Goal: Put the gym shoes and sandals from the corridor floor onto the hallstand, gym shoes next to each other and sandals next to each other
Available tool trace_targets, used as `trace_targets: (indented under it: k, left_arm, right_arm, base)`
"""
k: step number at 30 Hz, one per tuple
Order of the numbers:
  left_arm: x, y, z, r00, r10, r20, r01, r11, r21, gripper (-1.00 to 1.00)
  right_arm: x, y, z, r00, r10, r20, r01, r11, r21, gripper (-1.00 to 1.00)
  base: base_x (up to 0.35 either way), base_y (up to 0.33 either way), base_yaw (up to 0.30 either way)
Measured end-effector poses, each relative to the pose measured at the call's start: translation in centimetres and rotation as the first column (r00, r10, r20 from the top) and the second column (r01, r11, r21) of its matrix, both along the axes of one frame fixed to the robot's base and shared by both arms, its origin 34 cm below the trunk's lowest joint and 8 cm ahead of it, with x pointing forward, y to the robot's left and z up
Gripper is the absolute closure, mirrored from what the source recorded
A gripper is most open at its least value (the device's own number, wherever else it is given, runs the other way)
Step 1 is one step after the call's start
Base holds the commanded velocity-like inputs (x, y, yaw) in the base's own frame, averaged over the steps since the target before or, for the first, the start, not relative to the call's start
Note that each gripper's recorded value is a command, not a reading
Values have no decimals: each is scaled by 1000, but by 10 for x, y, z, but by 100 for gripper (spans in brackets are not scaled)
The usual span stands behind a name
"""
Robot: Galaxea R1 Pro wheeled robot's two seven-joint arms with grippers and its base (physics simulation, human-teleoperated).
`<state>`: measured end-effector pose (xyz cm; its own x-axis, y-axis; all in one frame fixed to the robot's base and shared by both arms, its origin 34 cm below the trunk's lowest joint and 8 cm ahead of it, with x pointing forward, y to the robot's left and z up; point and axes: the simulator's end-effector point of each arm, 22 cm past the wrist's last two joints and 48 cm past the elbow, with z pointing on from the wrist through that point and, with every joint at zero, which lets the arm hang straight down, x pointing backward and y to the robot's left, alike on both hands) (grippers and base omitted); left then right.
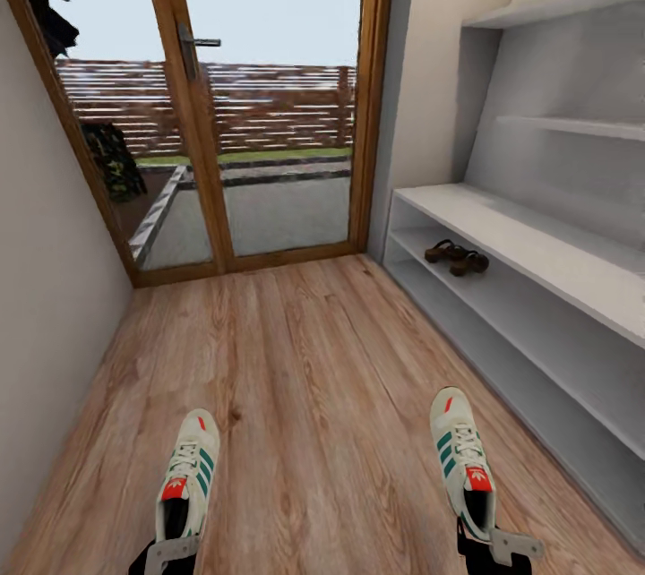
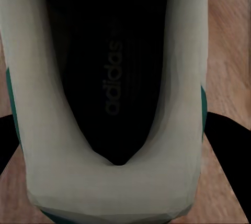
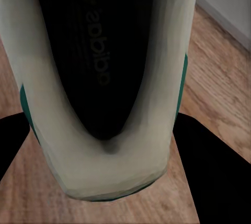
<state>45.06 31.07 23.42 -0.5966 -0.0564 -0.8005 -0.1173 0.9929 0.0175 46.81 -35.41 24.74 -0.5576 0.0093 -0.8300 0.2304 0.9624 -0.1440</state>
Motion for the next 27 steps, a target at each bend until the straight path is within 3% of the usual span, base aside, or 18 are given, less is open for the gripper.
trace_targets:
  k: [12, 22, 27]
  left_arm:
    - [0, 0, 0, 1000, 0, 0, 0, 1000, 0, 100]
    - [0, 0, 0, 1000, 0, 0, 0, 1000, 1, 100]
    - [0, 1, 0, 1000, 0, 0, 0, 1000, 1, 100]
  right_arm:
    - [0, 0, 0, 1000, 1, 0, -1, 1000, 0, 100]
    - [0, 0, 0, 1000, 0, 0, 0, 1000, 0, 100]
    - [0, 0, 0, 1000, 1, -1, -1, 1000, 0, 100]
  base:
    - [316, 134, -264]
    - [323, 14, -264]
    - [93, 1, -264]
